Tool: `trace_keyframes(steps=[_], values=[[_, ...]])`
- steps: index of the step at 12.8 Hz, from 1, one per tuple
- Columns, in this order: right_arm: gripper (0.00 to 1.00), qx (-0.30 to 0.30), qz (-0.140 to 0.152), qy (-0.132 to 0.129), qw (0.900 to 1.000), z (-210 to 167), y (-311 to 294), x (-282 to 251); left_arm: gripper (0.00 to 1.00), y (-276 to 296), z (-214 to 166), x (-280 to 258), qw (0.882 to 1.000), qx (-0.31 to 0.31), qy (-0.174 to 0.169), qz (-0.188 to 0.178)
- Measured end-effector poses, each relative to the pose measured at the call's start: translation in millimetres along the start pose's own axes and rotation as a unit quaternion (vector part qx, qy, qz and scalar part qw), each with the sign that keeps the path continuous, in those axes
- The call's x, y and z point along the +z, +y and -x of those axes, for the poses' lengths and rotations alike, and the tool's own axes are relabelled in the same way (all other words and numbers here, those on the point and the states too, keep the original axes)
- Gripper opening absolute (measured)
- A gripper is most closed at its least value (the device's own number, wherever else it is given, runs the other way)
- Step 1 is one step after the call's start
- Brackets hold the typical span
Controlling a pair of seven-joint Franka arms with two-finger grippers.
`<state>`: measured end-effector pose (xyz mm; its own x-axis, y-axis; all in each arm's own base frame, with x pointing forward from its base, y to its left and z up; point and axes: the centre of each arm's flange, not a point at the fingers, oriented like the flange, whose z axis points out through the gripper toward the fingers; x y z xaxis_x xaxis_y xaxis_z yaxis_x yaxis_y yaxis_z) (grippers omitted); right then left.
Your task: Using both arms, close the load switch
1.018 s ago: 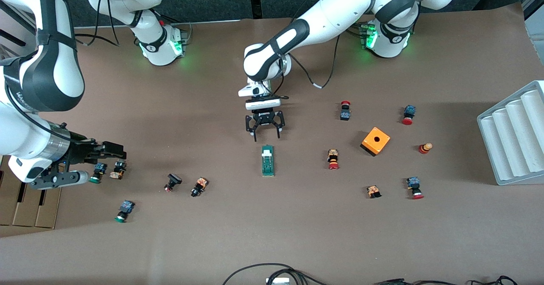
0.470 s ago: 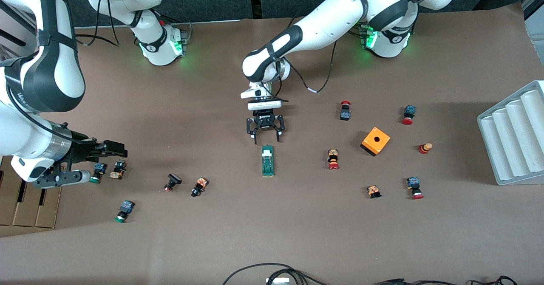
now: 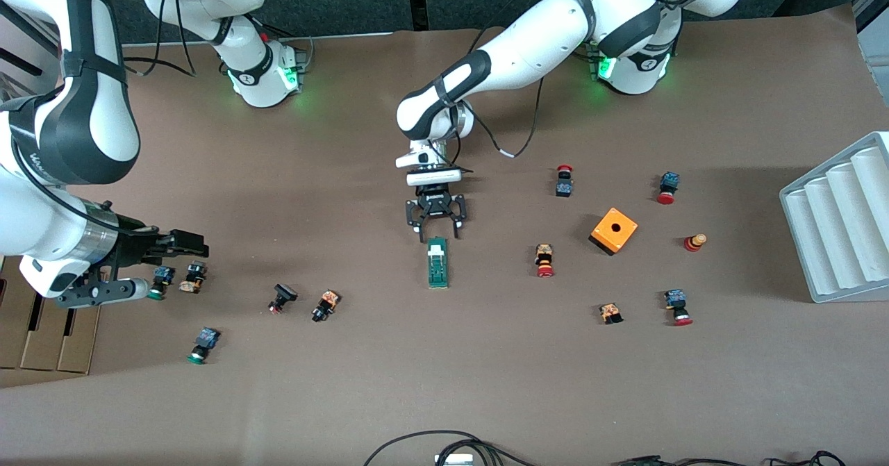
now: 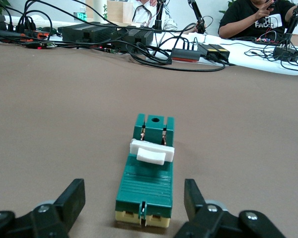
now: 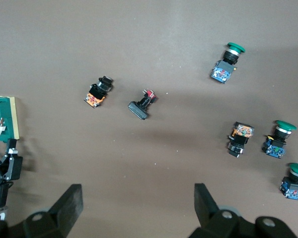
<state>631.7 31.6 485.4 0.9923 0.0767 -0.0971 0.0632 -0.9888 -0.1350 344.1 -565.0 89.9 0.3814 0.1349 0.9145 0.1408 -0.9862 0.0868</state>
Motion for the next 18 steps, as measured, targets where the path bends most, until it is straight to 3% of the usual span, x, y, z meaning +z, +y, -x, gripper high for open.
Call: trace_keyframes(steps=[18], values=[[1.00, -0.001, -0.001, -0.019, 1.000, 1.3, 0.5, 11.1, 0.72, 1.0, 28.8, 14.5, 0.998, 0.038, 0.046, 0.025]])
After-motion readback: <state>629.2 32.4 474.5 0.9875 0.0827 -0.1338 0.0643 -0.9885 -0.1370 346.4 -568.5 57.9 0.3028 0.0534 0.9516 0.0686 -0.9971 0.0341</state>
